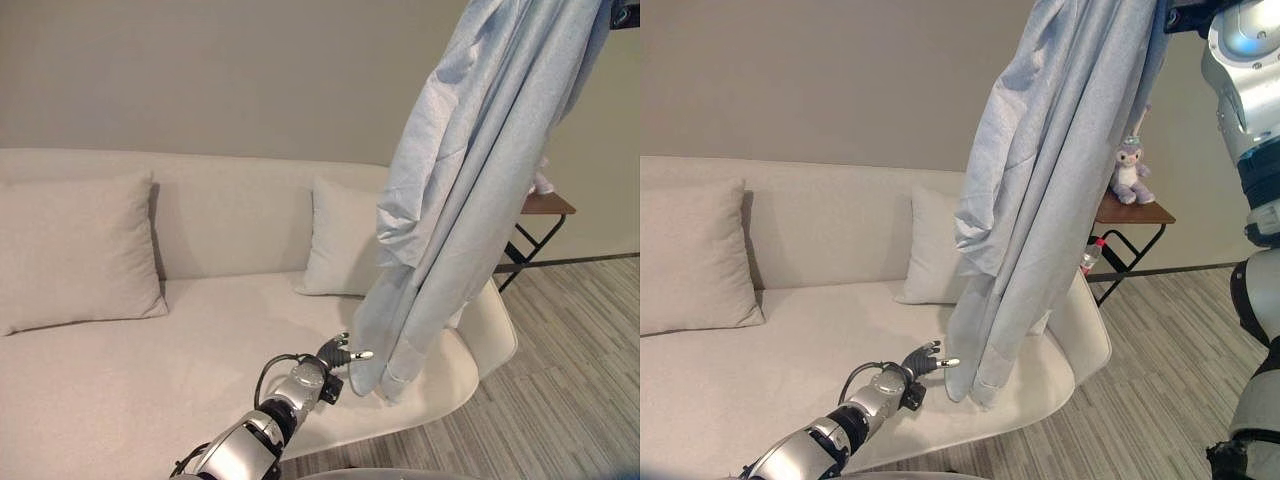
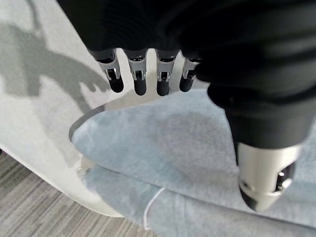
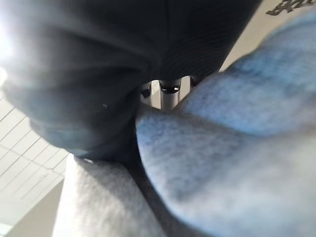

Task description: Hang the clothes on the sofa on the clothes rack.

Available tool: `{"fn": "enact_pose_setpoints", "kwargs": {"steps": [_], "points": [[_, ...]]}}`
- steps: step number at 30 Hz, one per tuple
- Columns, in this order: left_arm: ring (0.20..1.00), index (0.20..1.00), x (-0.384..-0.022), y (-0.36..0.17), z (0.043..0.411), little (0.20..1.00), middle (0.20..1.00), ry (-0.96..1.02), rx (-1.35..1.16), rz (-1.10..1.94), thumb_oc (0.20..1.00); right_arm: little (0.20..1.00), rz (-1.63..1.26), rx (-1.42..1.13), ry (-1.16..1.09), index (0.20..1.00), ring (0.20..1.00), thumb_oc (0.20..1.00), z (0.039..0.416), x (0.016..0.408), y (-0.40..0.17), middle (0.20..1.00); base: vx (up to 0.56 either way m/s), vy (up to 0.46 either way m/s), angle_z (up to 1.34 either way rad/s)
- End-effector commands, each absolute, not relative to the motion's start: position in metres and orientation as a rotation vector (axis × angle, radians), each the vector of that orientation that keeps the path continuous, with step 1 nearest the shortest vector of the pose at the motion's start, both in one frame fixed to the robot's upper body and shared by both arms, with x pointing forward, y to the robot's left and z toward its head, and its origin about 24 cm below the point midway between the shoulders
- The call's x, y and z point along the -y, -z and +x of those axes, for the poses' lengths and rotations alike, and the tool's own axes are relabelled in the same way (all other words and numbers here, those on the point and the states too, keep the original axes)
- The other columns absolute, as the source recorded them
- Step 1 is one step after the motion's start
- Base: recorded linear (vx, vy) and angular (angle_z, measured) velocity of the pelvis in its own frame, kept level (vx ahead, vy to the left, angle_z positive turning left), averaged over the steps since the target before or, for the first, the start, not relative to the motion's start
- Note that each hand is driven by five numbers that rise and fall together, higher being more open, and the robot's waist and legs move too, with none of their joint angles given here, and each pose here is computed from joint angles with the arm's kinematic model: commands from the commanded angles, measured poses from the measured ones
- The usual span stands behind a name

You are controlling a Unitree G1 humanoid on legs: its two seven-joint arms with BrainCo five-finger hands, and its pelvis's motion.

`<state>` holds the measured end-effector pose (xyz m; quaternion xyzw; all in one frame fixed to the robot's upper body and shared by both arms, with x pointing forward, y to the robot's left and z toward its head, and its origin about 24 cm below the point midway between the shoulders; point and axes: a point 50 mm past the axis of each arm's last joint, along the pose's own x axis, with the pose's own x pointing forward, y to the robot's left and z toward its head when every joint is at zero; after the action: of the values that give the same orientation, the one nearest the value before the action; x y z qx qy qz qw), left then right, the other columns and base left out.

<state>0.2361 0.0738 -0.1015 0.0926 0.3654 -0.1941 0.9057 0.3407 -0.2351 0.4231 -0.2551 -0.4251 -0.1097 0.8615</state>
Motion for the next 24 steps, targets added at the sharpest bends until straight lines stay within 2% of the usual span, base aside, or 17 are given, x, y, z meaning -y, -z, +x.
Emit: {"fn": "enact_pose_setpoints", "kwargs": {"steps": [1,6,11,23,24], "points": [[1.0,1.0,-0.024,0.068,0.262,1.0,1.0,0.517,-0.598,0.143,1.0,0.2,-0.446,1.091,0.307,0.2,0.2,0.2,0.303,0.238,-0.483,0.2,0.0,0.0,0.0],[1.0,1.0,-0.016,0.057,0.27,1.0,1.0,0.509,-0.565,0.093,1.0,0.2,-0.36,1.155,0.134,0.2,0.2,0.2,0.306,0.201,-0.465,0.2,0.02,-0.001,0.01],[1.0,1.0,-0.011,0.052,0.273,1.0,1.0,0.51,-0.558,0.056,1.0,0.2,-0.304,1.207,0.073,0.2,0.2,0.2,0.302,0.182,-0.463,0.2,-0.01,-0.003,-0.02],[1.0,1.0,-0.003,0.047,0.275,1.0,1.0,0.498,-0.565,-0.029,1.0,0.2,-0.306,1.18,0.038,0.2,0.2,0.2,0.31,0.169,-0.452,0.2,0.01,0.003,0.0],[0.2,0.2,-0.004,0.038,0.283,0.2,0.2,0.482,-0.529,-0.047,0.2,0.2,-0.271,1.163,0.018,0.2,0.2,0.2,0.314,0.166,-0.442,0.2,0.0,0.0,0.0]]}}
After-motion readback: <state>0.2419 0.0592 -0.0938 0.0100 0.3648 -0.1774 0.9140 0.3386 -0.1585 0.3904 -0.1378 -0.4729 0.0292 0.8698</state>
